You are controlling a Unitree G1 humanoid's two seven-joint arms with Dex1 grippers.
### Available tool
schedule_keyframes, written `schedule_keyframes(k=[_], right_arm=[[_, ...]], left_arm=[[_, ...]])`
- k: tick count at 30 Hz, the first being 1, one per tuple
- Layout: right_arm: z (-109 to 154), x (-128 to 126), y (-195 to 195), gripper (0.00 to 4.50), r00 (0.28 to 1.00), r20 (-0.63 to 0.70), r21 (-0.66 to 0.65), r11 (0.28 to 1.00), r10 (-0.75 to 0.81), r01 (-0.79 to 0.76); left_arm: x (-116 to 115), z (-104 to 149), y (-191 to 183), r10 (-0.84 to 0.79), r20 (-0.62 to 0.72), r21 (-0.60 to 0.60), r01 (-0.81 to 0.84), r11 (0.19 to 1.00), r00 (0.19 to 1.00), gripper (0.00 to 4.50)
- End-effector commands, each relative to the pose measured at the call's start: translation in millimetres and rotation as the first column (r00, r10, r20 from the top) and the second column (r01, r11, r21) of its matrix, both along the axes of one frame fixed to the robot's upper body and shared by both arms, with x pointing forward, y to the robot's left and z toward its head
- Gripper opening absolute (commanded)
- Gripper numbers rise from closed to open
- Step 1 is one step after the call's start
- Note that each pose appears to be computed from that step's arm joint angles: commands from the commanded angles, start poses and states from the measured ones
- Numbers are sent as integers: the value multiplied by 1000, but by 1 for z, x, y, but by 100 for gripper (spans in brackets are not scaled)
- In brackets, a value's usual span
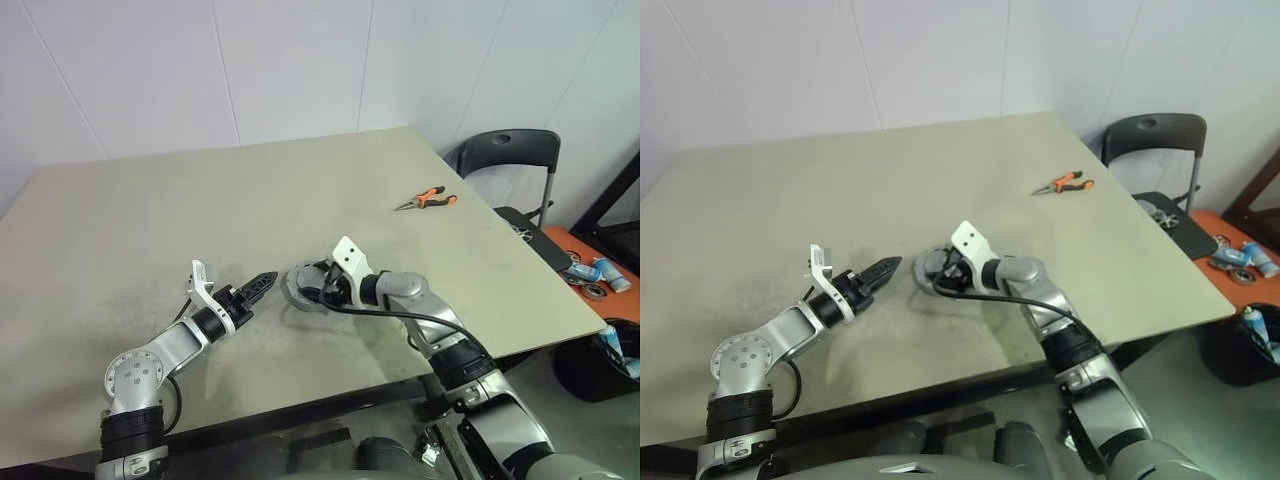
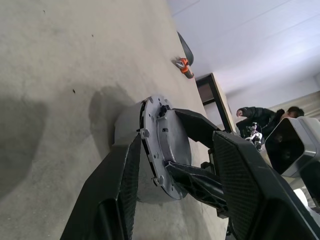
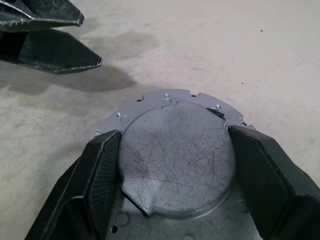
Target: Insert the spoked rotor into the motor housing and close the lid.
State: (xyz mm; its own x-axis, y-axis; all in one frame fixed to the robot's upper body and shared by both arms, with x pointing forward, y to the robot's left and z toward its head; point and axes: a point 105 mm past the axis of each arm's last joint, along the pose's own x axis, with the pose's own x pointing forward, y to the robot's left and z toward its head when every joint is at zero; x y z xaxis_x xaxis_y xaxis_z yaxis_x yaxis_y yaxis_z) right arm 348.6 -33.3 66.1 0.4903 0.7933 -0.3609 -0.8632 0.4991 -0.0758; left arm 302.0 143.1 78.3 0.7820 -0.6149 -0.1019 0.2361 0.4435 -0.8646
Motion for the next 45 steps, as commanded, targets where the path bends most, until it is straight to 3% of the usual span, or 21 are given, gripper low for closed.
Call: schedule_keyframes(k=[1, 7, 22, 31, 35, 40, 45], right_arm=[[-11, 8, -29, 305, 996, -65, -60, 996, -64, 60], [-20, 1, -39, 305, 995, -98, -107, 994, -26, 16], [-20, -35, -39, 305, 966, -232, -83, 988, 110, -132], [-18, -25, -43, 305, 982, -181, -103, 992, 47, -66], [-6, -9, -41, 305, 991, -129, -41, 998, -45, 40], [7, -13, -37, 305, 973, -229, 109, 992, -29, 55], [19, -9, -34, 305, 971, -233, 183, 978, -51, 96]], left_arm=[[7, 21, 0, -7, 76, -2, 7, 1000, 997, 244], [7, 23, -2, -16, 80, -3, 16, 1000, 997, 244], [8, 18, -4, -22, 68, -5, 22, 1000, 997, 244], [9, 17, -6, -26, 69, -7, 26, 1000, 997, 244], [8, 15, -8, -26, 66, -8, 26, 1000, 998, 244], [6, 12, -10, -30, 61, -10, 30, 999, 998, 244], [7, 11, -8, -29, 59, -9, 29, 1000, 998, 244]])
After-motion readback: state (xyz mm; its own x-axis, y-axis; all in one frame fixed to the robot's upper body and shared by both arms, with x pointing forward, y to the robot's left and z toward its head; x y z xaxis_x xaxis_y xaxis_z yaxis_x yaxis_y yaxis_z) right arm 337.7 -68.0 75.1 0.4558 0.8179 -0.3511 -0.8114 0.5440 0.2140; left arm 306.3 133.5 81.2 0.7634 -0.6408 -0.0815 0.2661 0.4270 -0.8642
